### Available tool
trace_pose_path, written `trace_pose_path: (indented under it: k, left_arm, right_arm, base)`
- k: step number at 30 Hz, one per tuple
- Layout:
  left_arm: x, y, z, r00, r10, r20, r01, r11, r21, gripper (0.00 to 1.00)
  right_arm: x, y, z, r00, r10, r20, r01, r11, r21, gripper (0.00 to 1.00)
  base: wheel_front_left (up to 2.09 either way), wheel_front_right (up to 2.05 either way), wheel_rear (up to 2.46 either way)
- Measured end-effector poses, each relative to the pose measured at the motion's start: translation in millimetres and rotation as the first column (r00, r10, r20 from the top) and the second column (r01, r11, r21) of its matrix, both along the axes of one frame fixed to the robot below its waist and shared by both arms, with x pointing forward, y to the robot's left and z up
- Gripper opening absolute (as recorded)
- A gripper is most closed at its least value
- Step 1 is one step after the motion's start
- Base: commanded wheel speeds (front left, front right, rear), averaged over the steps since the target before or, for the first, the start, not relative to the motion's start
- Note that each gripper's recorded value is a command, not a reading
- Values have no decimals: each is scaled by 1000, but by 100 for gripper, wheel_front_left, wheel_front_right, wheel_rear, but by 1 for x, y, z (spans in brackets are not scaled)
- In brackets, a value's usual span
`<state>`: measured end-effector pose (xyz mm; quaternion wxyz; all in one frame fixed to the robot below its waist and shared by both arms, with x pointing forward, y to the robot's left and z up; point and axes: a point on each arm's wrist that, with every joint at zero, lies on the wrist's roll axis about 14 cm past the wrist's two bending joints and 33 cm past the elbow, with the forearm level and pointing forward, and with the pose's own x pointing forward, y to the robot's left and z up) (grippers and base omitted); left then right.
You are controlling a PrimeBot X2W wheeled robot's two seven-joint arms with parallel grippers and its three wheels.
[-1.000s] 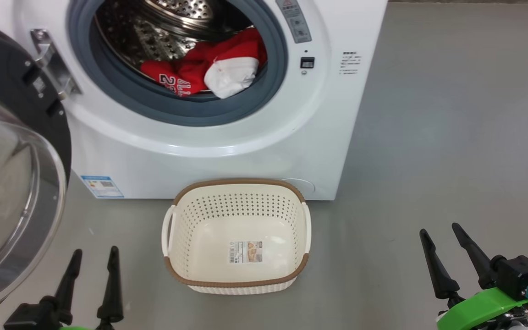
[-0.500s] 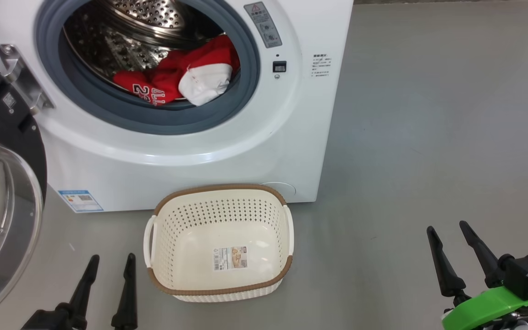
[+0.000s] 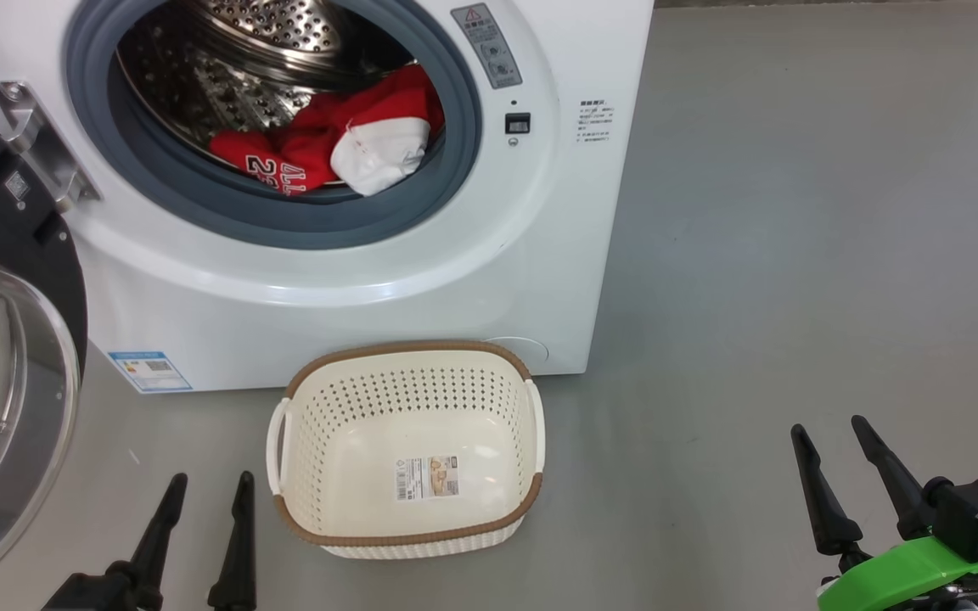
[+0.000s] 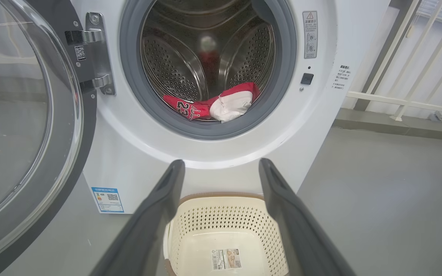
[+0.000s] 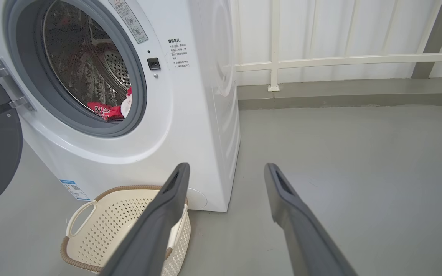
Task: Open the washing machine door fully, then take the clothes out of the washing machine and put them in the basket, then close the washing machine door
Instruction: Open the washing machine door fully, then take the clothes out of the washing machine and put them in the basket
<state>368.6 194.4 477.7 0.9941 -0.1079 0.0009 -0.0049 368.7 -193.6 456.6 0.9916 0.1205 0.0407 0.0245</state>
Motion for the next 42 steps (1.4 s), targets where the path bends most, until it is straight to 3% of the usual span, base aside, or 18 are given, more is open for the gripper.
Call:
trace_pose_path:
  k: [18, 42]
  left_arm:
    - [3, 0, -1, 1000, -8, -5, 8, 1000, 9, 100]
    - [8, 0, 5, 1000, -15, 13, 14, 1000, 14, 100]
  right_arm:
    - [3, 5, -6, 1000, 14, -17, -14, 1000, 2, 100]
    - [3, 11, -7, 999, 30, -20, -30, 1000, 7, 100]
  base:
    - [4, -4, 0]
    - [77, -77, 0]
